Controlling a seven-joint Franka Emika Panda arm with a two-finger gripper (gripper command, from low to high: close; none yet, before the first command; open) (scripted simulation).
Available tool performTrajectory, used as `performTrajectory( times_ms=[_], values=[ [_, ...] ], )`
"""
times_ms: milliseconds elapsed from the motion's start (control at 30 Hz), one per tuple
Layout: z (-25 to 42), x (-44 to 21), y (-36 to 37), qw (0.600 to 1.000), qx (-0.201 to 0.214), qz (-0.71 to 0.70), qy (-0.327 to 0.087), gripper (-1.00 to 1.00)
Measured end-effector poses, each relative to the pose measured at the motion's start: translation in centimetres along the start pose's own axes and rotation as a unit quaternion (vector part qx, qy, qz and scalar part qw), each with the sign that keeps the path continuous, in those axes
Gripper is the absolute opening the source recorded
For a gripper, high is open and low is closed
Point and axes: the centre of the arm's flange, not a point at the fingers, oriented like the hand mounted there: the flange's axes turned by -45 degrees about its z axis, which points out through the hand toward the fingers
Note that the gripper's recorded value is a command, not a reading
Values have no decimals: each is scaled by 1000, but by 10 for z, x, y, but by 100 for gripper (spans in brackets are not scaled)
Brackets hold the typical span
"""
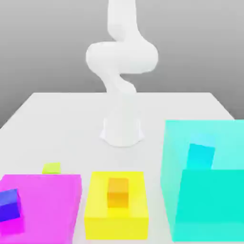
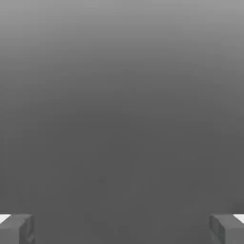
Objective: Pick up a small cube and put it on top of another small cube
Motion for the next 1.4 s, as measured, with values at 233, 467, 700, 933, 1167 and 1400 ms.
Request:
performTrajectory(
  times_ms=[233, 467, 700, 933, 1167, 1400],
  values=[
    [160, -88, 88, 989, -44, -43, -137, 0],
    [251, -233, 159, 964, -23, -61, -260, 0],
    [286, -388, 179, 936, 44, -59, -344, 0],
    [327, -436, 178, 933, 48, -58, -351, 0],
    [333, -443, 176, 933, 49, -57, -351, -100],
    [298, -410, 180, 934, 49, -56, -350, -100]
  ],
)
